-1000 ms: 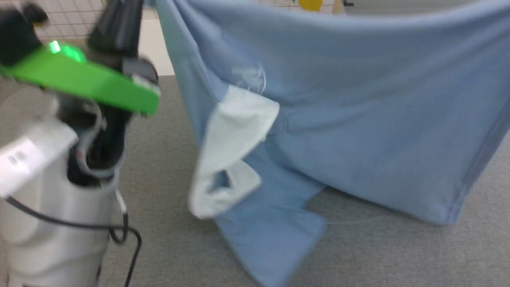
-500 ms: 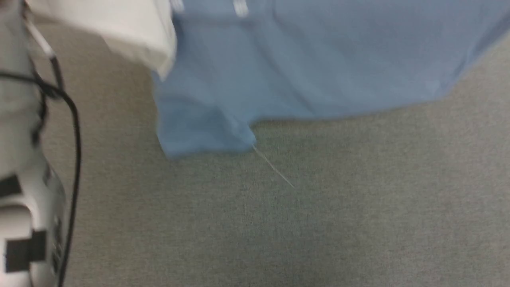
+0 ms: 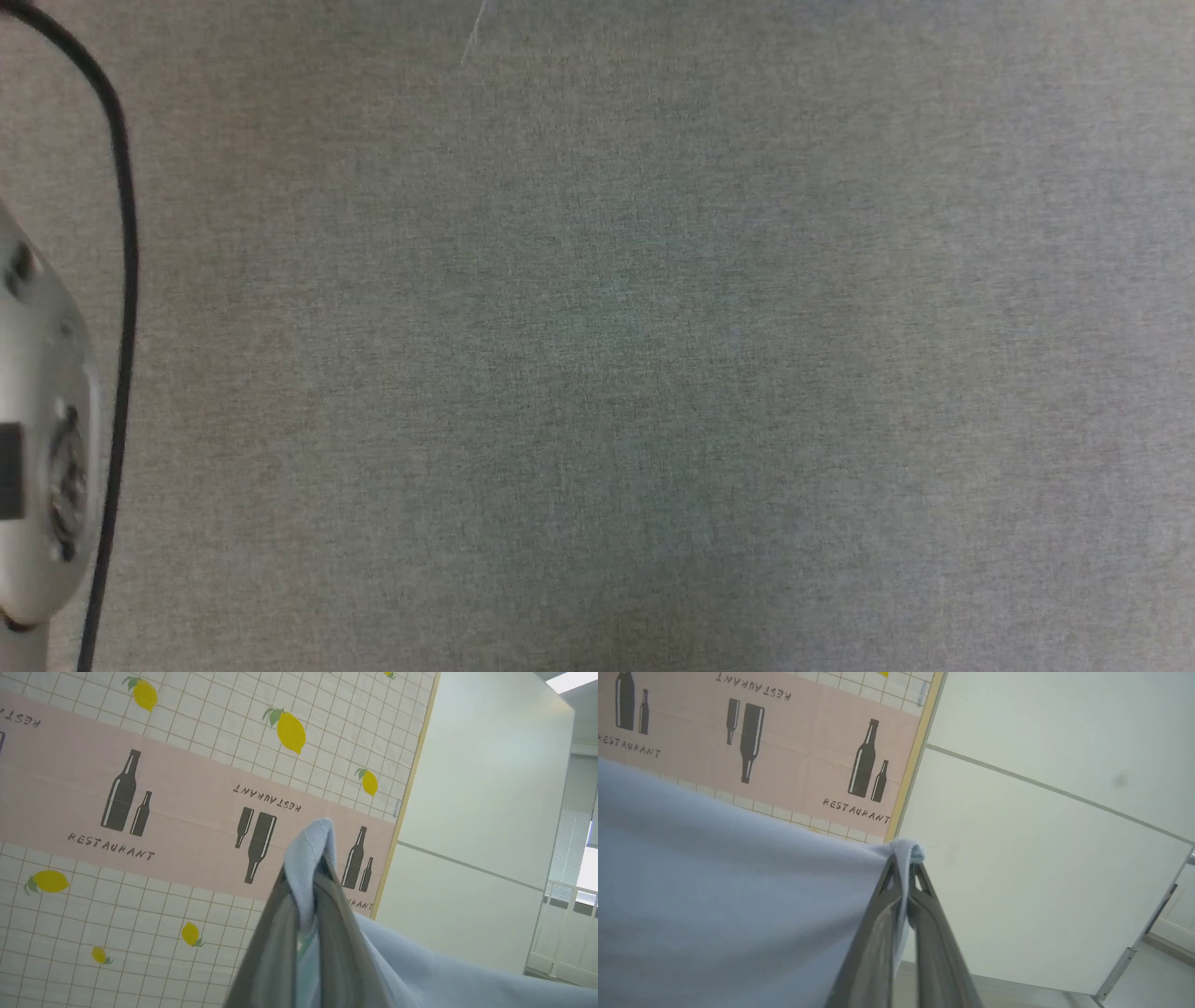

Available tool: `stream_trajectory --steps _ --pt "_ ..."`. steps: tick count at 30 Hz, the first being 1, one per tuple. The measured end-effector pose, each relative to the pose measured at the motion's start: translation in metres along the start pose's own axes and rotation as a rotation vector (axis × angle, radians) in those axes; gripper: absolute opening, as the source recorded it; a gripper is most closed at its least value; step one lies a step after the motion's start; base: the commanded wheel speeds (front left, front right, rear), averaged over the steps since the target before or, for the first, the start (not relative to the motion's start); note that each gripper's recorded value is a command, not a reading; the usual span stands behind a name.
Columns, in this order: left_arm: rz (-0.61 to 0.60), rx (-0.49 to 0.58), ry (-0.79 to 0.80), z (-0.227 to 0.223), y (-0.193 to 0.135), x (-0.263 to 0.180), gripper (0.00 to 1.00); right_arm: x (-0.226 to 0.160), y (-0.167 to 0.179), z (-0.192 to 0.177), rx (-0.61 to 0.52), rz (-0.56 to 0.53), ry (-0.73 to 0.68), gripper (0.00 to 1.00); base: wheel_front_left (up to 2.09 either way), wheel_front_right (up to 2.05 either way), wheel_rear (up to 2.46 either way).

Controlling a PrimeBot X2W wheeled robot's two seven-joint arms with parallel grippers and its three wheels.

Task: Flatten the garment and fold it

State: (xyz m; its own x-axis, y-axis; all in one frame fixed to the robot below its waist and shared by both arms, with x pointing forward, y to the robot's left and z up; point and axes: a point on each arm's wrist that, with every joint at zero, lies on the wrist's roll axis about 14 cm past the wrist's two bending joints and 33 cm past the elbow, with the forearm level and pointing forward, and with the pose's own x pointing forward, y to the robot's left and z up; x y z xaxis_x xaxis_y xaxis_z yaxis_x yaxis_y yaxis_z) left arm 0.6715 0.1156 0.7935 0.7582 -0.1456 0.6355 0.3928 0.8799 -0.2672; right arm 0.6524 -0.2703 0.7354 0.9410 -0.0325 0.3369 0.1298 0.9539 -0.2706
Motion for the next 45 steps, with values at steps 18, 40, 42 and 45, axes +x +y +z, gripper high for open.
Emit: stream_trajectory --steps 18,40,42,45 --pt "0.178 -0.09 0.957 -0.165 0.065 -0.288 0.0 -0.177 0.104 -0.169 0.193 0.321 0.559 0.0 0.0 0.0 0.0" --pt "0.44 -0.234 1.344 -0.094 0.0 -0.533 0.0 -0.392 0.078 -0.211 0.231 0.235 0.999 0.0 0.0 0.0 0.0" --pt "0.449 -0.25 1.36 -0.091 -0.009 -0.544 0.0 -0.413 0.075 -0.214 0.229 0.227 1.054 0.0 0.0 0.0 0.0" --pt "0.447 -0.265 1.362 -0.087 -0.021 -0.553 0.0 -0.432 0.071 -0.213 0.24 0.207 1.083 0.0 0.0 0.0 0.0"
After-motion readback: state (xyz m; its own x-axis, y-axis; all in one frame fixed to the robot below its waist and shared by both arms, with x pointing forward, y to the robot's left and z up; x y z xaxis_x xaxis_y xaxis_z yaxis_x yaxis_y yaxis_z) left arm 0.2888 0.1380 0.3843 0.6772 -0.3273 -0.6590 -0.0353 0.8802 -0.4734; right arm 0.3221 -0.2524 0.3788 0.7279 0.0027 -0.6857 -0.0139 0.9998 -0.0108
